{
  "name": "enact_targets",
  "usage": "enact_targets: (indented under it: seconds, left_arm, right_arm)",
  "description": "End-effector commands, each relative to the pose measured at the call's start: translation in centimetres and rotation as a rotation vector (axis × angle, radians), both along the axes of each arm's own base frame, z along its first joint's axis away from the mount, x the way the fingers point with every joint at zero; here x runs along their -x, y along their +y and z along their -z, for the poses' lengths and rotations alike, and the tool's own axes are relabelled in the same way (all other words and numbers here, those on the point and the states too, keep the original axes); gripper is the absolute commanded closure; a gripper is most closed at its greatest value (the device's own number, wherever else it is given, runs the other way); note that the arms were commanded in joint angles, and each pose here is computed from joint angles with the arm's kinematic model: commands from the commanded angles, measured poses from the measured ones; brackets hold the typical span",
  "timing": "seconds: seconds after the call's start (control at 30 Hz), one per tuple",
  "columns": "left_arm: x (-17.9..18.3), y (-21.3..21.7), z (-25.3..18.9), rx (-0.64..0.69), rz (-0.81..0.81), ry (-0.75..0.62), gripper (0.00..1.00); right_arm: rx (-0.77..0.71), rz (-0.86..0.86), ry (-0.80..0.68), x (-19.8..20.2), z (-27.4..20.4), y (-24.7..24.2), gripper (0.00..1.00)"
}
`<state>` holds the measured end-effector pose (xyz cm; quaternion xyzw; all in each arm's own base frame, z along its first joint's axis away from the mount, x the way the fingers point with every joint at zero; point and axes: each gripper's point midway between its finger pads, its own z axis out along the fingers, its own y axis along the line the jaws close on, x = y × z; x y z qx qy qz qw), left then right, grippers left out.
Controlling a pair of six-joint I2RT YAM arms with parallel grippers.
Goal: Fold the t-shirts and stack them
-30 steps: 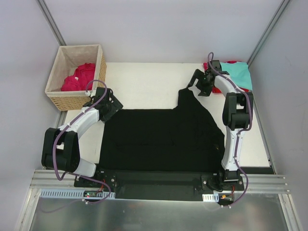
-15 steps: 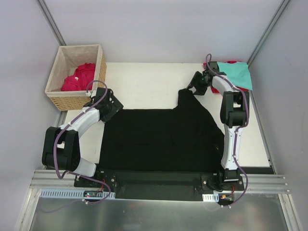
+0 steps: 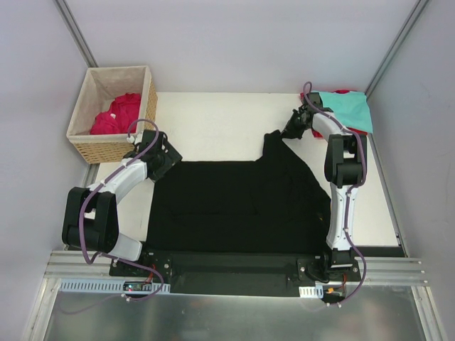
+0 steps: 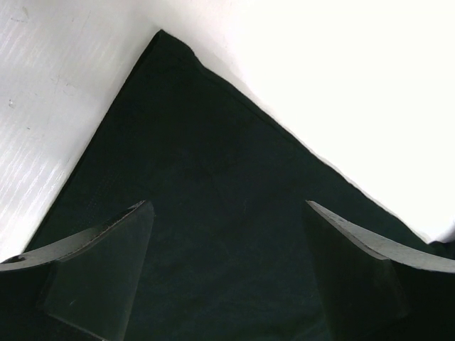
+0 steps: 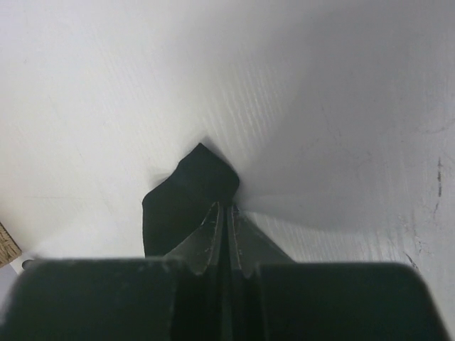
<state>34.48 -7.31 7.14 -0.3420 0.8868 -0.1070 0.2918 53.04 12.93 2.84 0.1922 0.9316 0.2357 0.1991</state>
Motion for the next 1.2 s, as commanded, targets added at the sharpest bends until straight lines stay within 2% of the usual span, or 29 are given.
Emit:
enact_targets:
  seconds: [0.0, 0.3, 0.5, 0.73, 0.93, 1.17]
  left_arm:
    - [0.0, 0.5, 0.2, -0.009, -0.015, -0.002, 0.15]
    - [-2.3, 1.9, 0.9, -0.087, -0.044, 0.014, 0.14]
    - [-3.8, 3.1, 1.7, -0.088, -0.103, 0.035, 0.15]
    - [-5.7, 3.2, 0.2, -0.088, -0.115, -0.010, 0.17]
    - [-6.0, 4.3, 0.6, -0.153, -0.123, 0.002, 0.29]
    - [-5.3, 5.4, 2.3, -0.199, -0.140, 0.052, 0.37]
  right_arm:
    - [0.005, 0.009, -0.006, -0.1, -0.8, 0.1, 0.99]
    - [-0.016, -0.007, -0.040, 0.0, -2.4, 0.5, 0.99]
    - [-0.028, -0.021, -0.080, 0.1, -4.2, 0.7, 0.99]
    - [-0.043, -0.030, -0.083, 0.1, -4.3, 1.0, 0.99]
    - [-0.050, -0.031, -0.075, 0.3, -3.8, 1.1, 0.99]
    - [-0.054, -0.037, -0.079, 0.2, -3.8, 1.2, 0.99]
